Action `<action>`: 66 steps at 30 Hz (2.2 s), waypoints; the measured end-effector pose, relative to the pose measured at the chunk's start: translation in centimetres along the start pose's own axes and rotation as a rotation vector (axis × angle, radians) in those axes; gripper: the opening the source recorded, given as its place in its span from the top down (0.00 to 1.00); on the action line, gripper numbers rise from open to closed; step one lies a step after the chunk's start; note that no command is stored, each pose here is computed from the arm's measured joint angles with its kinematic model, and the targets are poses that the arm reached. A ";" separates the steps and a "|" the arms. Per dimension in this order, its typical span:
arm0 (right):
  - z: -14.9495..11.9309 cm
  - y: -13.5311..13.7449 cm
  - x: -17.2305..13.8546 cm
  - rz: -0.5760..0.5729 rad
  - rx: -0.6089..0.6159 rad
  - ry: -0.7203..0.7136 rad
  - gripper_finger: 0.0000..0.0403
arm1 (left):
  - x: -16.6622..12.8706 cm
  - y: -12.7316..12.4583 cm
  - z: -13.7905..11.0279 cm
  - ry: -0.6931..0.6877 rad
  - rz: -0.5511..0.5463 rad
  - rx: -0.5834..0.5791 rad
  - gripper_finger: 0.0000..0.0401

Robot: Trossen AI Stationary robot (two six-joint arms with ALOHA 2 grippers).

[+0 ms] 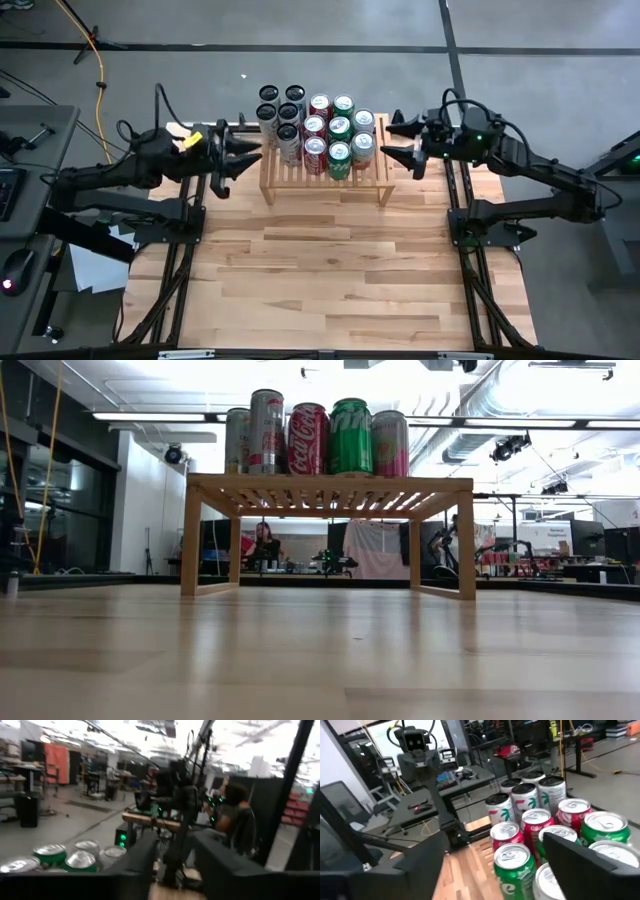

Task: Place canned beverage on shelf
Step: Return to Home Position

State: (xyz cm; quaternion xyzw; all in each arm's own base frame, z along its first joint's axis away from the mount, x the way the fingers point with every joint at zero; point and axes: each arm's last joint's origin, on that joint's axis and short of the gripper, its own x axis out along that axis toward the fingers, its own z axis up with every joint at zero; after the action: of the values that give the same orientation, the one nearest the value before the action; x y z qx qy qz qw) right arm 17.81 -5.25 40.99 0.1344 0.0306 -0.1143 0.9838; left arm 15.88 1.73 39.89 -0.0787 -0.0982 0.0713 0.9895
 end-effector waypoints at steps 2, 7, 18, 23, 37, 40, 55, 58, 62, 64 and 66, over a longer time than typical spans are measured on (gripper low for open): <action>-0.1 0.2 0.0 0.009 0.015 0.004 0.27 | 0.1 -0.4 -0.4 0.026 -0.022 0.005 0.85; -0.5 0.6 0.0 0.031 0.014 0.043 0.58 | 0.1 -1.1 -3.5 -0.004 -0.094 -0.053 0.96; -1.6 1.5 -0.1 0.082 0.059 0.155 0.98 | -1.9 -0.6 -12.1 -0.135 -0.108 -0.214 1.00; -1.7 1.7 -0.1 0.094 0.069 0.161 0.98 | -3.4 0.2 -14.1 -0.128 -0.092 -0.210 1.00; -2.1 1.5 -2.0 0.067 0.166 0.225 1.00 | -8.3 2.4 -18.4 -0.145 -0.038 -0.293 1.00; -2.0 1.5 -2.8 0.064 0.191 0.222 1.00 | -8.5 2.4 -18.5 -0.125 -0.051 -0.289 1.00; -6.6 1.8 -4.6 0.163 0.172 0.202 1.00 | -8.5 2.4 -19.3 -0.037 -0.041 -0.308 1.00; -10.7 1.9 -4.0 0.261 0.227 0.162 1.00 | -8.5 2.4 -19.3 -0.036 -0.041 -0.306 1.00; -15.5 2.0 -4.3 0.377 0.303 0.136 1.00 | -8.5 2.4 -19.3 -0.037 -0.041 -0.307 1.00; -16.9 1.8 -5.0 0.379 0.310 0.115 1.00 | -8.5 2.4 -19.3 -0.037 -0.041 -0.307 1.00; -17.5 1.5 -5.9 0.367 0.294 0.083 1.00 | -8.5 2.4 -19.3 -0.037 -0.041 -0.307 1.00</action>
State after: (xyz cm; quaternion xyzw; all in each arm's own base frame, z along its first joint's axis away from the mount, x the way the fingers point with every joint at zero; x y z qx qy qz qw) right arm 11.91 2.16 25.05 0.2842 0.0290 0.0689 0.9558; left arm 11.31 0.04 19.22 -0.2255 -0.1276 0.0368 0.9651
